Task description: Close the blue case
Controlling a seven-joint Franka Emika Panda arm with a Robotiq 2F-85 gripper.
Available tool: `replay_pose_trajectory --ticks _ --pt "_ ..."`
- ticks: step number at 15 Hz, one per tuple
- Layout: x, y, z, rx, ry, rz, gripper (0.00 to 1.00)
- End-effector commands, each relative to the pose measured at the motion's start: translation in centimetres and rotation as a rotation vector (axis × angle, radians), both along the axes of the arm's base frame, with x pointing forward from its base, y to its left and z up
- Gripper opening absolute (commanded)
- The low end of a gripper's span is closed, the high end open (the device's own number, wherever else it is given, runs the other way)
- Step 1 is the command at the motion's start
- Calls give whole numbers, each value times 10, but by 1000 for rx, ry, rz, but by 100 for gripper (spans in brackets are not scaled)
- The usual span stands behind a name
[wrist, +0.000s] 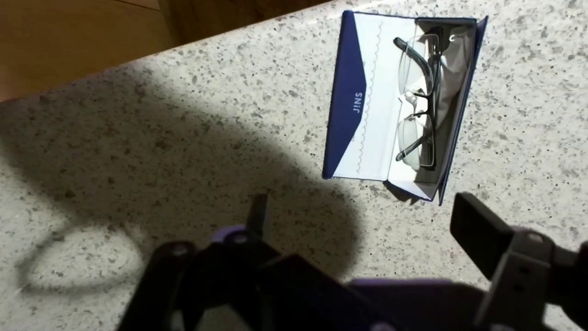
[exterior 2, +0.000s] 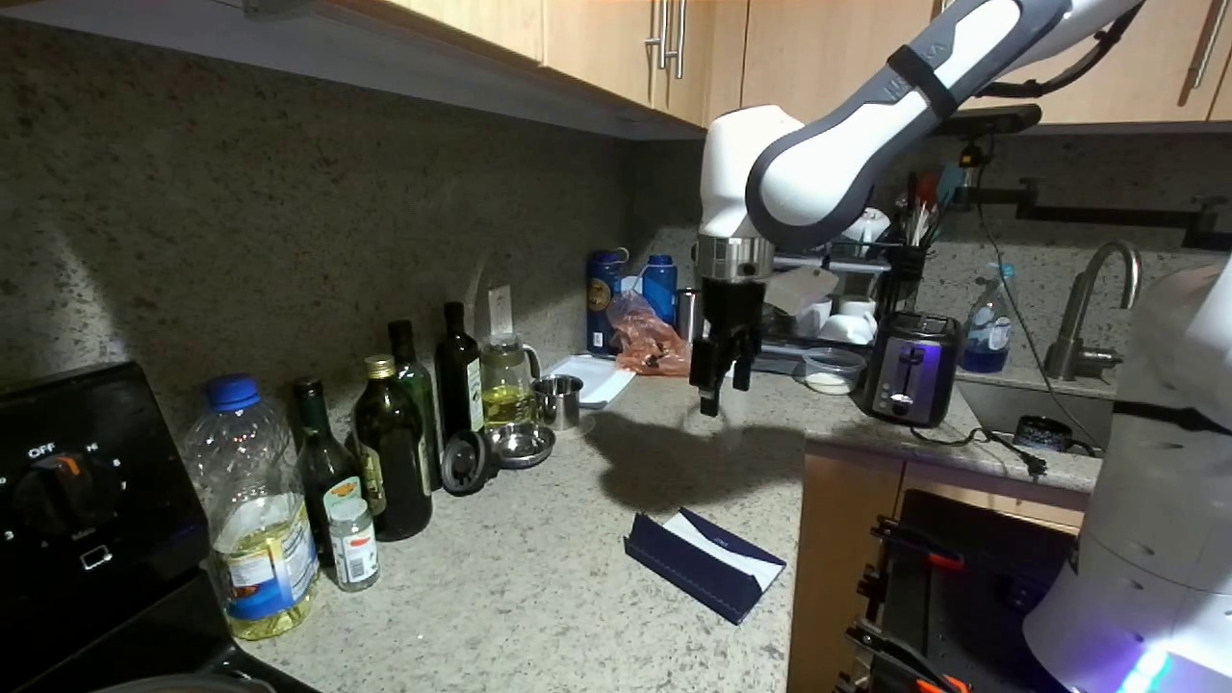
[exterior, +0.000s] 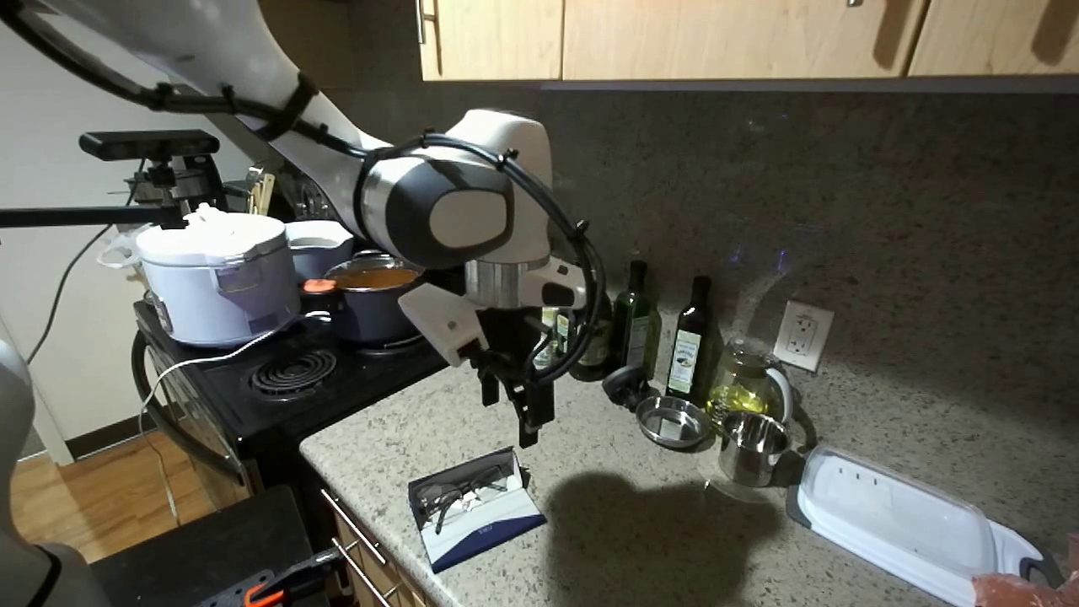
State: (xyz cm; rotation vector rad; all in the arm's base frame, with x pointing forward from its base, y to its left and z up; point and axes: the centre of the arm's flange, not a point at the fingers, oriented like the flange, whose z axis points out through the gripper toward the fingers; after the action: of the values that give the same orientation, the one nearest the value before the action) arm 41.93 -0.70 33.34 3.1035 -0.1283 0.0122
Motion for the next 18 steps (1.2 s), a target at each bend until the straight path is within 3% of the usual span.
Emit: replay_pose_trajectory --ticks 1,10,18 --pt "-12 -2 -27 65 -26 -38 100" --pt "-26 -5 -96 137 37 -99 100" --pt "-13 7 -154 56 178 -71 100"
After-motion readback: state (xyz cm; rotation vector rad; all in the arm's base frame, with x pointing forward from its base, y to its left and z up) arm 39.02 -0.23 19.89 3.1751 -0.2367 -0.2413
